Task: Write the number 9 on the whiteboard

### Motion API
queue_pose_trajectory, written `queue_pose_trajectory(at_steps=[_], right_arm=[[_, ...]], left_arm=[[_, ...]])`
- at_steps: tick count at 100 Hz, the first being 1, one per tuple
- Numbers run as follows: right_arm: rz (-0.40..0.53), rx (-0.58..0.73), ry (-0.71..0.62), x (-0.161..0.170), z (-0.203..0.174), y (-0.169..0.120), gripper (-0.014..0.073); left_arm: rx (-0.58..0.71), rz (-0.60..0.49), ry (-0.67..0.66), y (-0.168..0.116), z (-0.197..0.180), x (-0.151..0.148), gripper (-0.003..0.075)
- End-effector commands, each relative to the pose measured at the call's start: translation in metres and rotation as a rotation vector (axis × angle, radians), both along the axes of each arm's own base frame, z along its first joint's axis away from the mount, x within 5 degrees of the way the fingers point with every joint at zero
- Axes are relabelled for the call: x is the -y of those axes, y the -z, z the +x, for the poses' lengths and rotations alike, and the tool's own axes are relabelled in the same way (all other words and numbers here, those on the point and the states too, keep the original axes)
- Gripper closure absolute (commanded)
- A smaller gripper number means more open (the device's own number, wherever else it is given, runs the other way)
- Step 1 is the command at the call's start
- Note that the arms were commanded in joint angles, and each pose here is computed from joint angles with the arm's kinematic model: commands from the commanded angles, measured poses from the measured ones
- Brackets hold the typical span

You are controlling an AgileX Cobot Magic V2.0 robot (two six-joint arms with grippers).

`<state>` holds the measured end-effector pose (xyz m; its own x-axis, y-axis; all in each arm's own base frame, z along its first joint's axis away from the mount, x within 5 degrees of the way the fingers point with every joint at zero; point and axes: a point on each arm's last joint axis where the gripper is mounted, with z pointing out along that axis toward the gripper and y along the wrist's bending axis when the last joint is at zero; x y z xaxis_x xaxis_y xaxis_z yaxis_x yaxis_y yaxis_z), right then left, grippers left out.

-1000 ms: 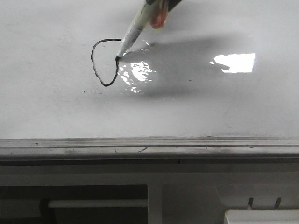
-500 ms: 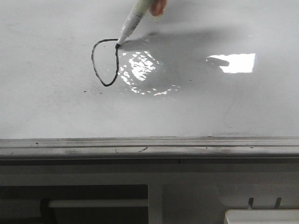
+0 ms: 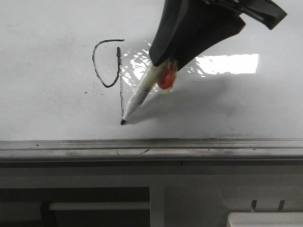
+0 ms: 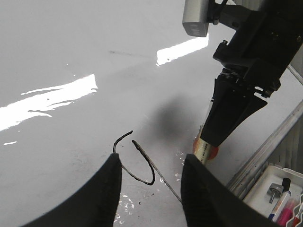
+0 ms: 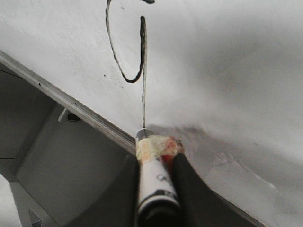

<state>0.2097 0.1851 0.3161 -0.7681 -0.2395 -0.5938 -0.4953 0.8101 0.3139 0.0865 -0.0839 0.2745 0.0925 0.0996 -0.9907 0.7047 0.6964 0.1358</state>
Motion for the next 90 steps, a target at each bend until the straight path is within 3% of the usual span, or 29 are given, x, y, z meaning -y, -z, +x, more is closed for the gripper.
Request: queue_pose_trajectory(at_steps=[1,24,66,90], right_arm=[[0.049,0.165,0.02,0.006,0.004,-0.023,0.0652],[0.178,0.167,-0.03,0.003,-0.027,-0.049,0.0652],[0.185,0.094,-0.115,-0.008,-0.047,-0.048,0.0652],[0.186,0.077,-0.119,-0.009,-0.049,-0.047,0.0652]], left_arm=[[0.066,-0.089,0.045,-0.018,-0.003,0.003,0.0447],[0.05,-0.047,0.177,-0.011,-0.003,0.025,0.0447],[-0.018,0.114,0.309,0.011,0.024,0.079,0.0447],[-0.046,0.113,0.312,0.012,0.036,0.093,0.0447]])
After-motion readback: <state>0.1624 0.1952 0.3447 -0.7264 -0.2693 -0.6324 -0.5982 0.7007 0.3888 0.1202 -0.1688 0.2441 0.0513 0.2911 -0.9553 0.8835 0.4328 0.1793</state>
